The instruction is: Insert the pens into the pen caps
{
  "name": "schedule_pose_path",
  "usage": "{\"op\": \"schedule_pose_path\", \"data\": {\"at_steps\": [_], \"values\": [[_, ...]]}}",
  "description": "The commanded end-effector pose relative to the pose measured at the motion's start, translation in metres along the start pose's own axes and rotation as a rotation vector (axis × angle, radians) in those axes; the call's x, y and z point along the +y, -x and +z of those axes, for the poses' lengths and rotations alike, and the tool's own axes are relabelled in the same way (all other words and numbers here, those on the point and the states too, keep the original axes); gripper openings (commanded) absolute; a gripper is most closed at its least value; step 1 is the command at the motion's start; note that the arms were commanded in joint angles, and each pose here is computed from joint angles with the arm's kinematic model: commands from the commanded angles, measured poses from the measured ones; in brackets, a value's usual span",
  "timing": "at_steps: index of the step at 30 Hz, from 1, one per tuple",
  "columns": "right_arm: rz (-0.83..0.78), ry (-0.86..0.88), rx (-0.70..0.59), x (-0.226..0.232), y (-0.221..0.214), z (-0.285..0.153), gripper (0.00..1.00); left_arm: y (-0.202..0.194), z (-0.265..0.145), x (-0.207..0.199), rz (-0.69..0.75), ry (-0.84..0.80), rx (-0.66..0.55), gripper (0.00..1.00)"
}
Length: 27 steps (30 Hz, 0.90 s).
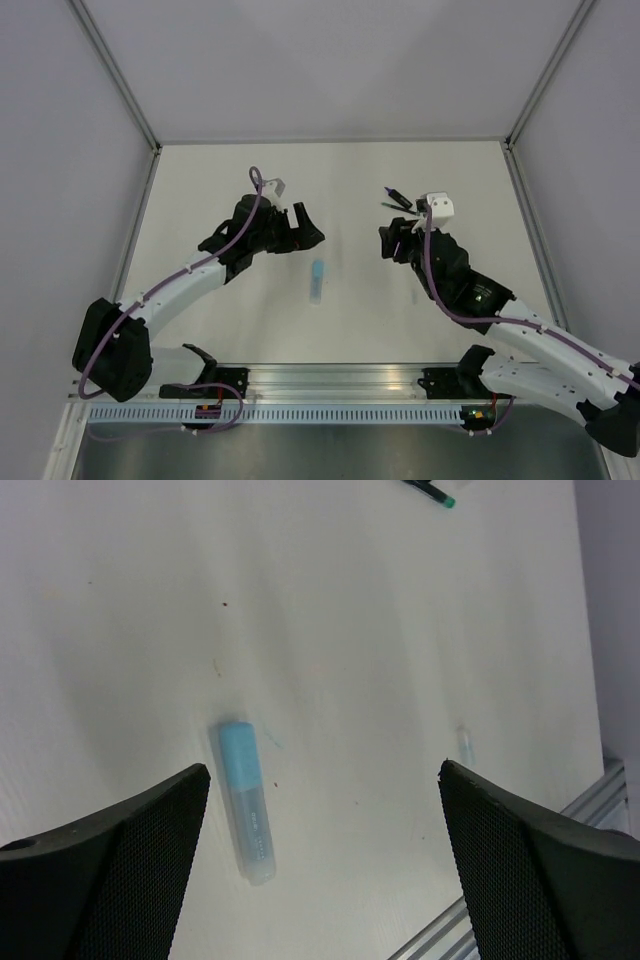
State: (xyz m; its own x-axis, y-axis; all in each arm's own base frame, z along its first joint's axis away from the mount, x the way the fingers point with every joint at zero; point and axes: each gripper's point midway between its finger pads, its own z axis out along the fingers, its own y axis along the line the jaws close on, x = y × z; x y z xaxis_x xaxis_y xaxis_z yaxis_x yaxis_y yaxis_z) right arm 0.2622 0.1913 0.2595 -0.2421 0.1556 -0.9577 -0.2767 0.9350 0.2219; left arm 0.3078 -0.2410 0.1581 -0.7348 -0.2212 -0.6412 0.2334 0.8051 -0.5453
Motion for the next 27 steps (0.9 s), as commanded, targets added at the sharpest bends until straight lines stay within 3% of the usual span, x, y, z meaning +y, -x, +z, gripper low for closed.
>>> {"op": "schedule_pose_path", "data": {"at_steps": [1, 6, 9, 16, 20, 27], "values": [[-0.013, -0.253, 0.035, -0.056, -0.007, 0.013, 0.63, -0.015, -0.003, -0.014, 0.004, -0.126, 0.017, 1.0], [0.047, -0.329, 0.17, -0.095, -0.027, 0.059, 0.63, -0.014, -0.005, -0.002, 0.007, -0.121, -0.087, 1.0], [0.067, -0.185, 0.25, -0.089, -0.024, 0.11, 0.61, -0.014, -0.005, 0.005, 0.035, -0.094, -0.102, 1.0], [-0.157, -0.04, 0.301, -0.107, -0.022, 0.178, 0.62, -0.004, -0.018, 0.007, 0.051, -0.083, -0.18, 1.0], [-0.096, 0.037, 0.36, -0.135, -0.027, 0.2, 0.63, 0.005, -0.04, 0.003, 0.034, -0.113, -0.271, 1.0], [-0.238, 0.088, 0.514, -0.154, -0.055, 0.221, 0.63, 0.013, -0.062, 0.002, 0.013, -0.132, -0.37, 0.99]]}}
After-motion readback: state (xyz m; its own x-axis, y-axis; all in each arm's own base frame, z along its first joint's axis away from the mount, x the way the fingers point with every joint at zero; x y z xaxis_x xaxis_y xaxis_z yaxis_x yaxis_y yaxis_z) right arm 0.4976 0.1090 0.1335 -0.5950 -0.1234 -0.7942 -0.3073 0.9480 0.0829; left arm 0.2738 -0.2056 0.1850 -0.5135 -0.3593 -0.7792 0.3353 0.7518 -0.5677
